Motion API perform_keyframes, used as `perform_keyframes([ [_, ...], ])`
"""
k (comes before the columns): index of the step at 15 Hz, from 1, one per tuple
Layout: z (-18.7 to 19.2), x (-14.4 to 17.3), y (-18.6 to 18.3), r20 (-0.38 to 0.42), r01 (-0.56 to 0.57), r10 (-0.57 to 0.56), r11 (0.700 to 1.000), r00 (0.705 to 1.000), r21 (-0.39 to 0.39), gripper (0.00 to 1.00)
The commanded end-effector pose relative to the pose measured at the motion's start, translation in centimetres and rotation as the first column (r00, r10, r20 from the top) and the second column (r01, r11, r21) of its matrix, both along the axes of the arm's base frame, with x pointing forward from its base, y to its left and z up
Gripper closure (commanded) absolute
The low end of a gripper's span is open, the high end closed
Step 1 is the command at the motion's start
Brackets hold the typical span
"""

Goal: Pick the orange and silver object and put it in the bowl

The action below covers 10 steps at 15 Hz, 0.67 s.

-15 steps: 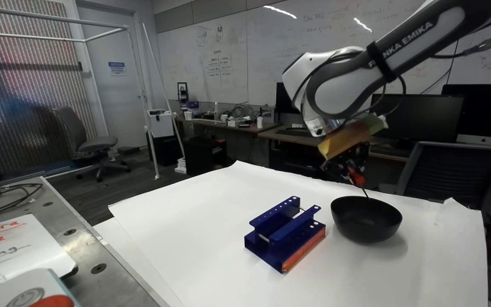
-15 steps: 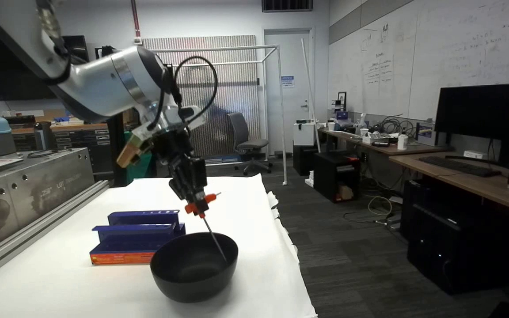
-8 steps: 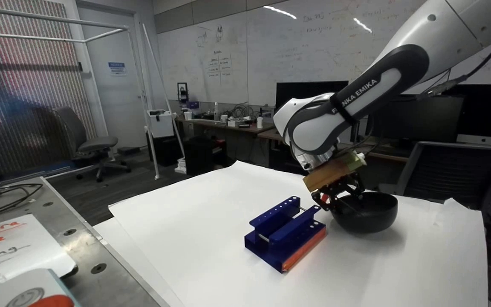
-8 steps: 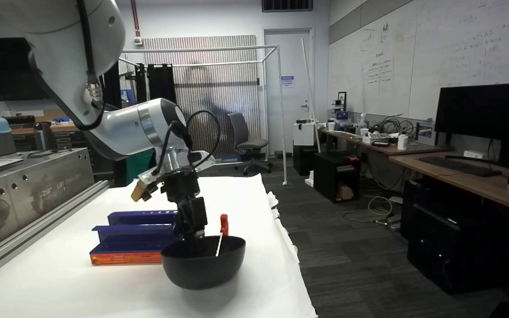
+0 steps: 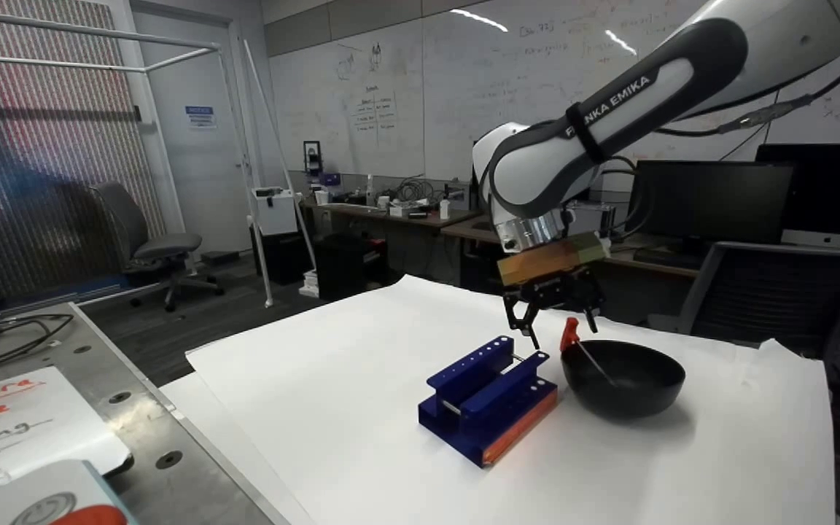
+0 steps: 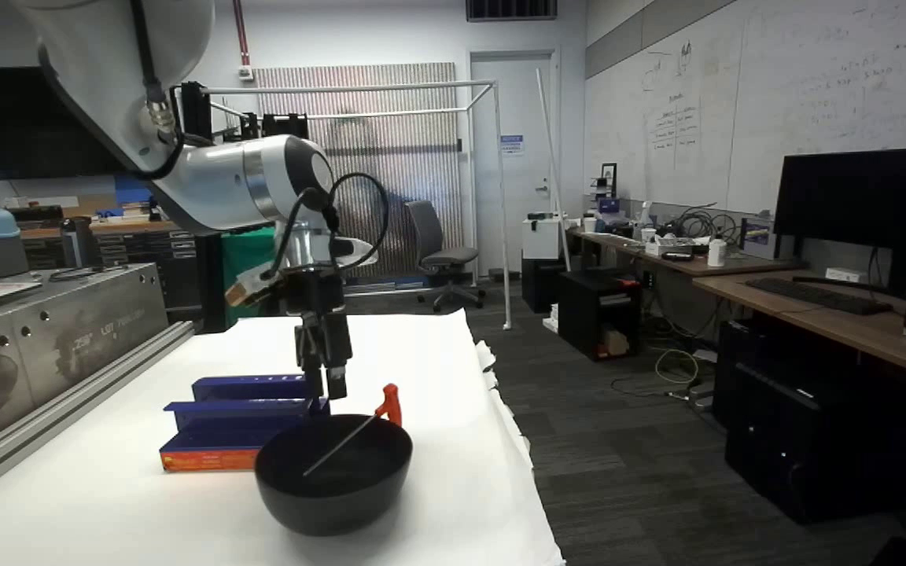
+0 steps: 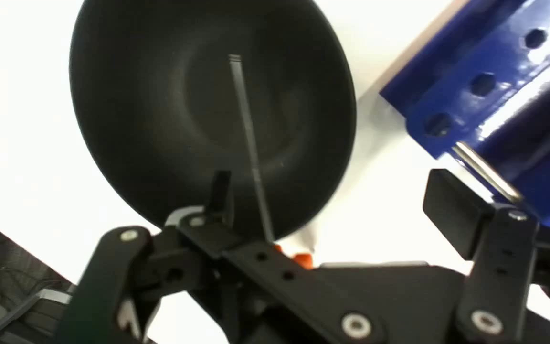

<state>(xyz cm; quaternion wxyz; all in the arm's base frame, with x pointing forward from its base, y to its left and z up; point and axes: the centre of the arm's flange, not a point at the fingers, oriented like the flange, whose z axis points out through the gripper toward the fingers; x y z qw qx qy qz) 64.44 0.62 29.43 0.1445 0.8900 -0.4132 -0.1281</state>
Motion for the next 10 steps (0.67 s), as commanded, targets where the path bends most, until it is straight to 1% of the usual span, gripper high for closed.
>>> perform_keyframes([
  [1, 5.3, -1.9, -0.6, 0.162, -0.035, 0.017, 0.993, 0.987, 0.109, 0.00],
  [3, 7.8, -2.7, -0.8, 0.260, -0.062, 0.025, 0.989, 0.965, 0.137, 0.00],
  [5, 9.9, -3.6, -0.9, 0.357, -0.103, 0.045, 0.984, 0.933, 0.144, 0.00],
  [7, 11.6, -4.5, -0.6, 0.446, -0.141, 0.057, 0.977, 0.893, 0.159, 0.00],
  [10, 13.1, -5.7, -0.1, 0.565, -0.202, 0.058, 0.960, 0.823, 0.196, 0.00],
])
